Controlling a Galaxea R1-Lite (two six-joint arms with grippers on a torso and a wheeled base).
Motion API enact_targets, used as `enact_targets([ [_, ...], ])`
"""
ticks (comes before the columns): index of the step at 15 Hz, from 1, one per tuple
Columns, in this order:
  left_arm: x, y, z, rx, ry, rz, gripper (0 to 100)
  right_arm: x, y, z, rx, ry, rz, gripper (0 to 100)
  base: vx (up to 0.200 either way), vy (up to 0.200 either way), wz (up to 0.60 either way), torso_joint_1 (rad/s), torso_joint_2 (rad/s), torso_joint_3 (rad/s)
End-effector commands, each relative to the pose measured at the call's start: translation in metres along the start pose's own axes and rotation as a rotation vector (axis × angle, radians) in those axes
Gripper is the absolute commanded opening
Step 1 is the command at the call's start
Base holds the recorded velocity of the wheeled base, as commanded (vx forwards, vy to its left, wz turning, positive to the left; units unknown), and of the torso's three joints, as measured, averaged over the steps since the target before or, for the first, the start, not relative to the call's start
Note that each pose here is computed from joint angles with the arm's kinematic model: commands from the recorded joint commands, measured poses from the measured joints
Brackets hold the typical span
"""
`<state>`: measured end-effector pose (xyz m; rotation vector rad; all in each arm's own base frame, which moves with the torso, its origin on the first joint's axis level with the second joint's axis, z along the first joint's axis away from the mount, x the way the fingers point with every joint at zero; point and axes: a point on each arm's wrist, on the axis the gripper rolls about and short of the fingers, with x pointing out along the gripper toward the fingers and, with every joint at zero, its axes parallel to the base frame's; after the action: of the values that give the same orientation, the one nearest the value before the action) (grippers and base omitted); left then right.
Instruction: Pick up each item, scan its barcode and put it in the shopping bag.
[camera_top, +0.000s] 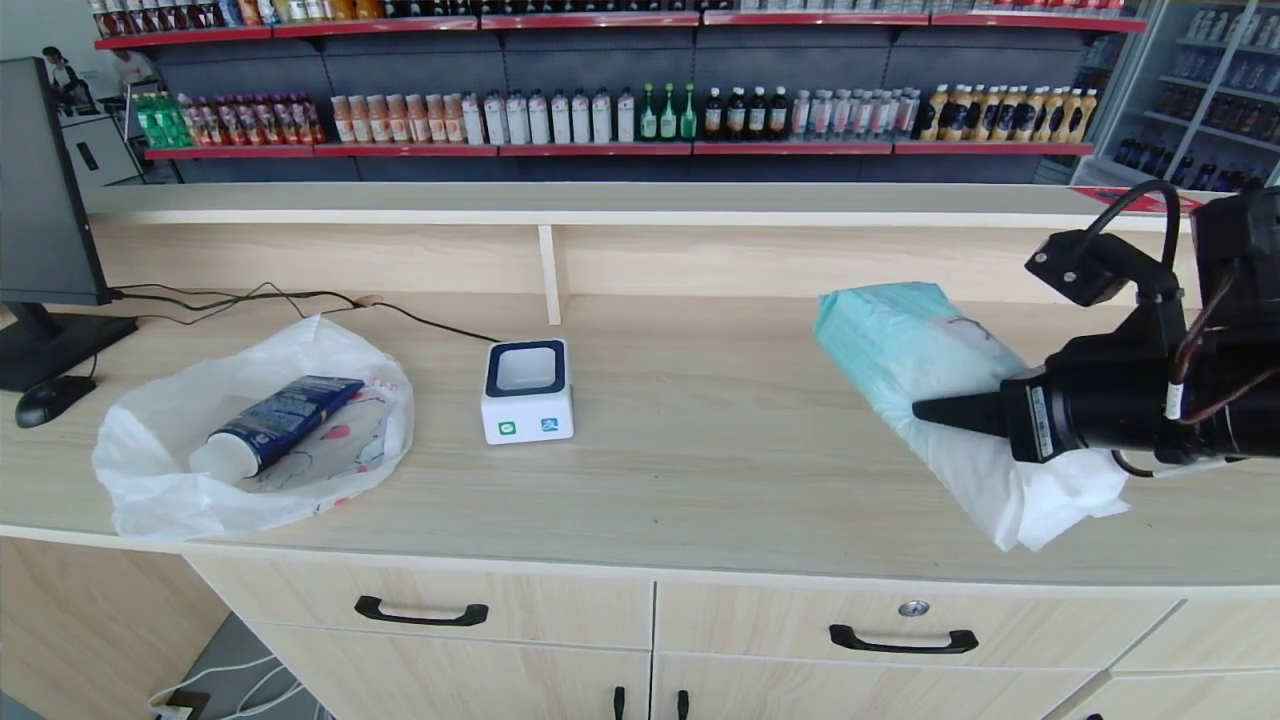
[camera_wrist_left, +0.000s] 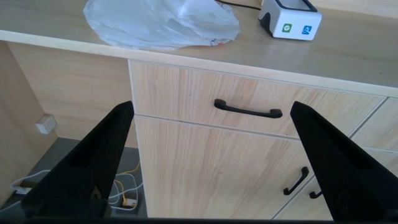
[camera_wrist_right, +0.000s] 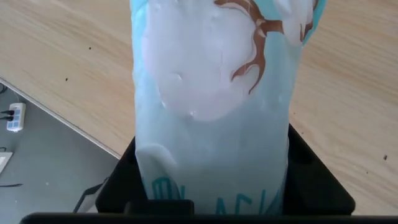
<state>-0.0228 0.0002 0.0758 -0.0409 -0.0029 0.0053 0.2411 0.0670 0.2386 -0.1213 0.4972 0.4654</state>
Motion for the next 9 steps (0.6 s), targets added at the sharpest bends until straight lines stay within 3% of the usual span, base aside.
enact_targets([
  [1,0.000,0.000,0.000,-0.001,0.000,0.001,100,-0.057,0.018,-0.024,-0.027,-0.091,0.021,0,0.000,0.000,0.00,0.000,0.00,0.000],
  [5,0.000,0.000,0.000,-0.001,0.000,0.001,100,-0.081,0.026,-0.043,-0.036,-0.119,0.029,0,0.000,0.000,0.00,0.000,0.00,0.000],
  [9,0.000,0.000,0.000,-0.001,0.000,-0.001,100,-0.074,0.038,-0.027,0.204,-0.167,0.193,0,0.000,0.000,0.00,0.000,0.00,0.000],
])
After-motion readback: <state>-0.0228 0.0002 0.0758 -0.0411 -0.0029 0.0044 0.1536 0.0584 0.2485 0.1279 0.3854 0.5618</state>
